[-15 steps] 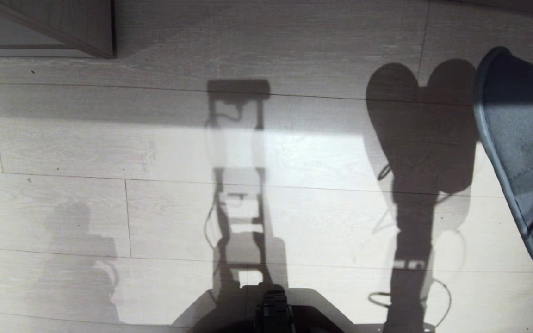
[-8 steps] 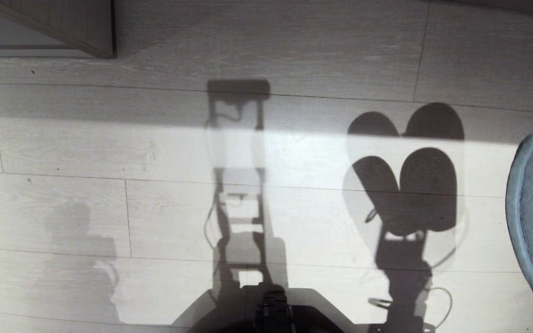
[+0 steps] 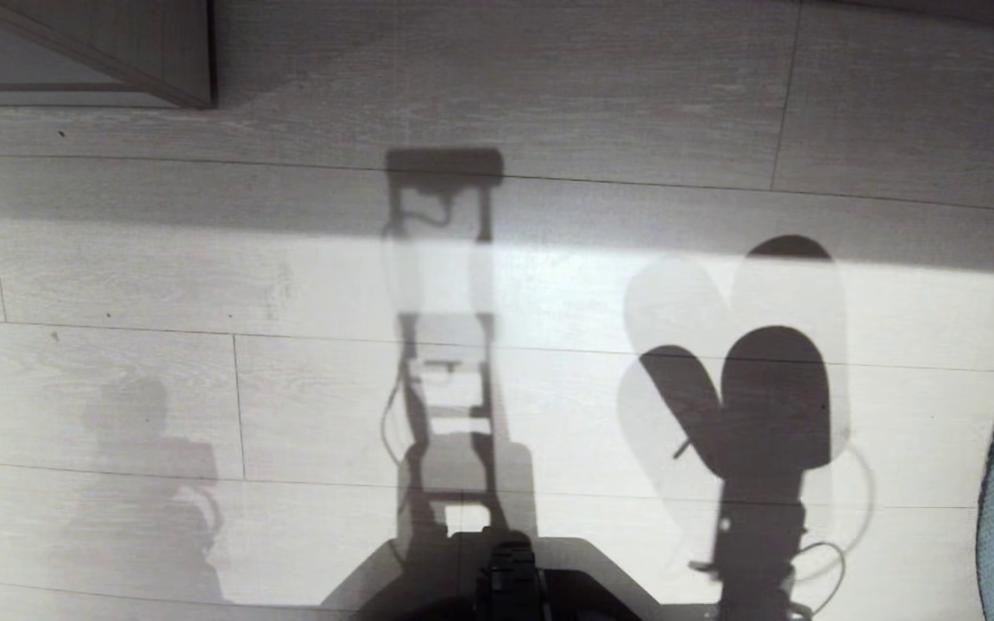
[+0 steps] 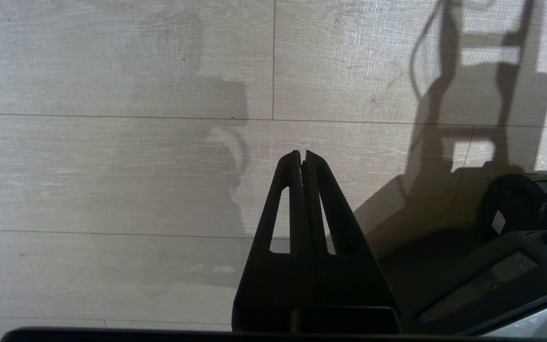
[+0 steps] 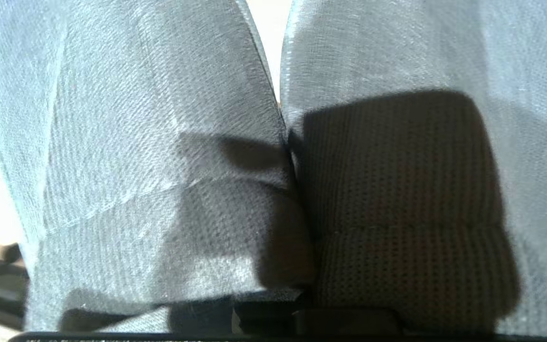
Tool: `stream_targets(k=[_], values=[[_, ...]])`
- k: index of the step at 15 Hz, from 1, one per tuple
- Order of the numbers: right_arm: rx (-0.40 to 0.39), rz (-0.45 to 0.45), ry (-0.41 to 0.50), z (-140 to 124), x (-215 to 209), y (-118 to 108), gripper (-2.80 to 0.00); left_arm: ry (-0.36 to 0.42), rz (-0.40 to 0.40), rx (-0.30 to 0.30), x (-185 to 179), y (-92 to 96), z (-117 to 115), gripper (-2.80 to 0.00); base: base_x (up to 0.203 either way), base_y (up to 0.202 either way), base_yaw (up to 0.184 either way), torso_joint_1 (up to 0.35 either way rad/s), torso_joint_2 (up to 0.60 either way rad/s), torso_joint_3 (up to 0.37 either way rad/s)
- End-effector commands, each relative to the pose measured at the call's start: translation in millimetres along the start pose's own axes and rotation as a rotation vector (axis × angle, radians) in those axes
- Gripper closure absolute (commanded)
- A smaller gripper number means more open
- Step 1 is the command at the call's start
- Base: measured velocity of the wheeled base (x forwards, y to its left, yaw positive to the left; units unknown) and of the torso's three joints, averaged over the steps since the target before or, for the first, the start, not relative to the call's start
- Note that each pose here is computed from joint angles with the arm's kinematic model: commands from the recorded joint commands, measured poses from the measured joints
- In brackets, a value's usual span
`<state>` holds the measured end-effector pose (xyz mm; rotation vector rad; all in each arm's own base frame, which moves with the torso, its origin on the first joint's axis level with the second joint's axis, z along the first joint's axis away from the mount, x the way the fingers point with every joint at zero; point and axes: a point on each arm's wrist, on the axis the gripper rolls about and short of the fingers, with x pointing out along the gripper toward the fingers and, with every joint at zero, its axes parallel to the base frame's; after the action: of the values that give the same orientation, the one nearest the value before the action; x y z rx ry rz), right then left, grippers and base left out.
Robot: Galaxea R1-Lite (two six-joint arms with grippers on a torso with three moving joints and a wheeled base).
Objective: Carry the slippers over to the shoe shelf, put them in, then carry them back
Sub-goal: Place the slippers into the shoe cabinet
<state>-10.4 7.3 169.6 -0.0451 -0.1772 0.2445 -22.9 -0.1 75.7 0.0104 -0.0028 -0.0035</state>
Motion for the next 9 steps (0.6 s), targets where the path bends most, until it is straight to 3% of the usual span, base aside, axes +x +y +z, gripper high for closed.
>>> stream_targets(k=[1, 5, 7, 9], values=[[0.01, 0.012, -0.014, -5.1, -9.6, 0.3, 0.0, -0.002, 0.0, 0.0, 0.0, 0.0, 0.1, 0.0, 0.0, 0.0, 0.0, 0.0, 0.0, 0.0], [0.009, -0.038, -0.011, -47.0, -26.1, 4.6, 0.0, -0.001, 0.0, 0.0, 0.0, 0.0, 0.1, 0.0, 0.0, 0.0, 0.0, 0.0, 0.0, 0.0], [0.018, -0.108, 0.028, -70.3, -27.5, 4.0, 0.0, -0.002, 0.0, 0.0, 0.0, 0.0, 0.1, 0.0, 0.0, 0.0, 0.0, 0.0, 0.0, 0.0], [0.024, -0.187, 0.033, -72.2, -28.7, 2.5, 0.0, -0.002, 0.0, 0.0, -0.1, 0.0, 0.1, 0.0, 0.0, 0.0, 0.0, 0.0, 0.0, 0.0]])
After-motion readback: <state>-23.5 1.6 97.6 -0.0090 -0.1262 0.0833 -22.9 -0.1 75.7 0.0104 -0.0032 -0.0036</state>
